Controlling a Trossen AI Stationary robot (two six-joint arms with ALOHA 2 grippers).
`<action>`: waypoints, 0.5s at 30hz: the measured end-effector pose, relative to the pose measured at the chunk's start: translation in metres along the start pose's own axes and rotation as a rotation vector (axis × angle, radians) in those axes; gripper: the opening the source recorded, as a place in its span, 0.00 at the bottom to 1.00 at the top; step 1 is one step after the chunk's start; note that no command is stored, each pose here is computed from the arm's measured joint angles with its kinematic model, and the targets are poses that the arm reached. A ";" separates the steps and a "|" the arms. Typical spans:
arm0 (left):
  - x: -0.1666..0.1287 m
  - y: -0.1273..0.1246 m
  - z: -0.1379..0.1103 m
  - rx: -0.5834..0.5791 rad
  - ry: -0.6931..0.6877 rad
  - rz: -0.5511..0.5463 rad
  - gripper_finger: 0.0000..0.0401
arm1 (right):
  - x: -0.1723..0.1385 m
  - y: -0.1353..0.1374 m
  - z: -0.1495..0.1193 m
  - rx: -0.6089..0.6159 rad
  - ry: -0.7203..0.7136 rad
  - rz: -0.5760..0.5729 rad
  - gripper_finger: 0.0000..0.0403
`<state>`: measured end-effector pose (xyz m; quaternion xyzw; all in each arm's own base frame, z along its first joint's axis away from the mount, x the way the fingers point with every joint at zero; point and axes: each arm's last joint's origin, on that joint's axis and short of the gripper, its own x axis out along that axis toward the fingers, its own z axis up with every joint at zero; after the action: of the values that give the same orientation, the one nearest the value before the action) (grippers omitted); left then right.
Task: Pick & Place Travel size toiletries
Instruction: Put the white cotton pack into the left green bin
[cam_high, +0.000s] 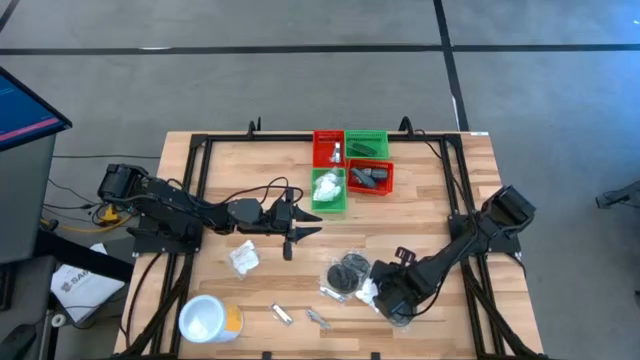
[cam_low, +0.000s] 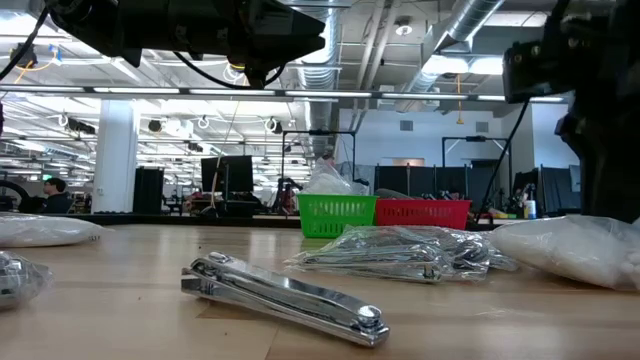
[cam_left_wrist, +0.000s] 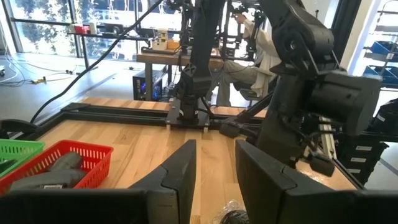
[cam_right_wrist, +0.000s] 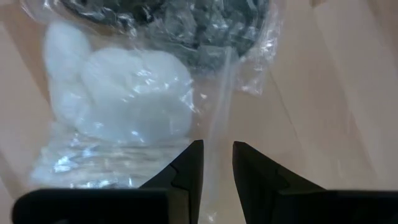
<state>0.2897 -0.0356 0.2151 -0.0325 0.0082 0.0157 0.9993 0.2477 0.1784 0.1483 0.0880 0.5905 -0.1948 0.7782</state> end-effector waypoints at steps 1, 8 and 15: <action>0.000 0.000 0.000 0.000 0.000 0.000 0.26 | 0.002 0.000 -0.001 -0.003 0.004 -0.008 0.19; 0.000 0.000 0.000 0.001 0.004 0.001 0.26 | 0.006 0.002 -0.001 -0.006 -0.007 -0.021 0.19; 0.000 0.000 0.000 0.000 0.003 0.001 0.26 | 0.006 0.001 0.000 -0.004 -0.014 -0.023 0.08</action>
<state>0.2897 -0.0356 0.2148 -0.0324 0.0099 0.0162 0.9993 0.2498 0.1783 0.1423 0.0784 0.5865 -0.2032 0.7801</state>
